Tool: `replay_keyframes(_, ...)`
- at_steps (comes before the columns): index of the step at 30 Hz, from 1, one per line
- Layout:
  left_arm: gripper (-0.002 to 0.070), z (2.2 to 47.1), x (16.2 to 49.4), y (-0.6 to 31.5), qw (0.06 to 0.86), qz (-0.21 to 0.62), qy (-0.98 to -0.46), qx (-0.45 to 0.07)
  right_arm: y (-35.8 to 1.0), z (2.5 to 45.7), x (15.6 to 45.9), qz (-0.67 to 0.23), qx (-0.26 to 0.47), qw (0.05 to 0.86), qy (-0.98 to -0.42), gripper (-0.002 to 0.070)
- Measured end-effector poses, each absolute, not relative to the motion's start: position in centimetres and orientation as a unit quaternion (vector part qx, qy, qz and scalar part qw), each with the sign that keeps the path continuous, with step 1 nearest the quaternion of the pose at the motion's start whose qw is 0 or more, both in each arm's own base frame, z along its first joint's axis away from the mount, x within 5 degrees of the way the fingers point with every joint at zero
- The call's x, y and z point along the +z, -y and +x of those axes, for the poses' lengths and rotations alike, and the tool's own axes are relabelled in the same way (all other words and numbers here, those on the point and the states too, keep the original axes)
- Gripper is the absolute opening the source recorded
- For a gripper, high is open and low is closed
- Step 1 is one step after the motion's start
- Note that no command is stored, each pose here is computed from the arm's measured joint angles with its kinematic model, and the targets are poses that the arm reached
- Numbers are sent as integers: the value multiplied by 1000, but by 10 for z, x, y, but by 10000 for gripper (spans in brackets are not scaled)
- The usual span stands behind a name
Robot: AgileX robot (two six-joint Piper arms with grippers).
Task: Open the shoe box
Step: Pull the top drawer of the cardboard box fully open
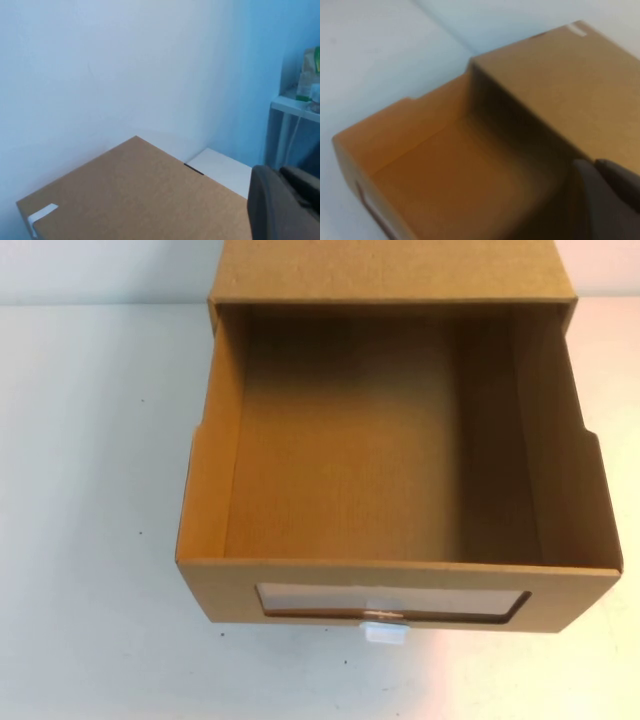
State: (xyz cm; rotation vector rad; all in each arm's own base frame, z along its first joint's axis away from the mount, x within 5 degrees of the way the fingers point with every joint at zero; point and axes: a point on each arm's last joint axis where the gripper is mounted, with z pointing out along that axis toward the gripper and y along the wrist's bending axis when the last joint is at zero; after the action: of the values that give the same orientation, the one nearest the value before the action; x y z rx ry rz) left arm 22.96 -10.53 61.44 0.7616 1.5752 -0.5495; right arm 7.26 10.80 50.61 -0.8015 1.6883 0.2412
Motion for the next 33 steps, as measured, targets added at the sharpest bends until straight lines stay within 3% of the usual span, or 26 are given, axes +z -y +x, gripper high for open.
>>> replay_keyframes(6, -5, 152, 635, 80, 644, 313, -671, -193, -43, 72, 520, -296, 145, 620, -712, -11)
replay_keyframes(12, -5, 106, 615, 64, 629, 325, -691, -148, -16, 73, 515, -274, 151, 634, -707, -10)
replay_keyframes(22, -6, 26, 509, 39, 658, 279, -685, -139, -20, 74, 478, -275, 138, 614, -727, -11)
replay_keyframes(28, -5, -1, 419, 32, 650, 261, -699, -146, -4, 73, 476, -256, 159, 617, -727, -12)
replay_keyframes(33, -5, -18, 366, 30, 651, 255, -695, -165, -1, 72, 476, -253, 167, 615, -728, -12)
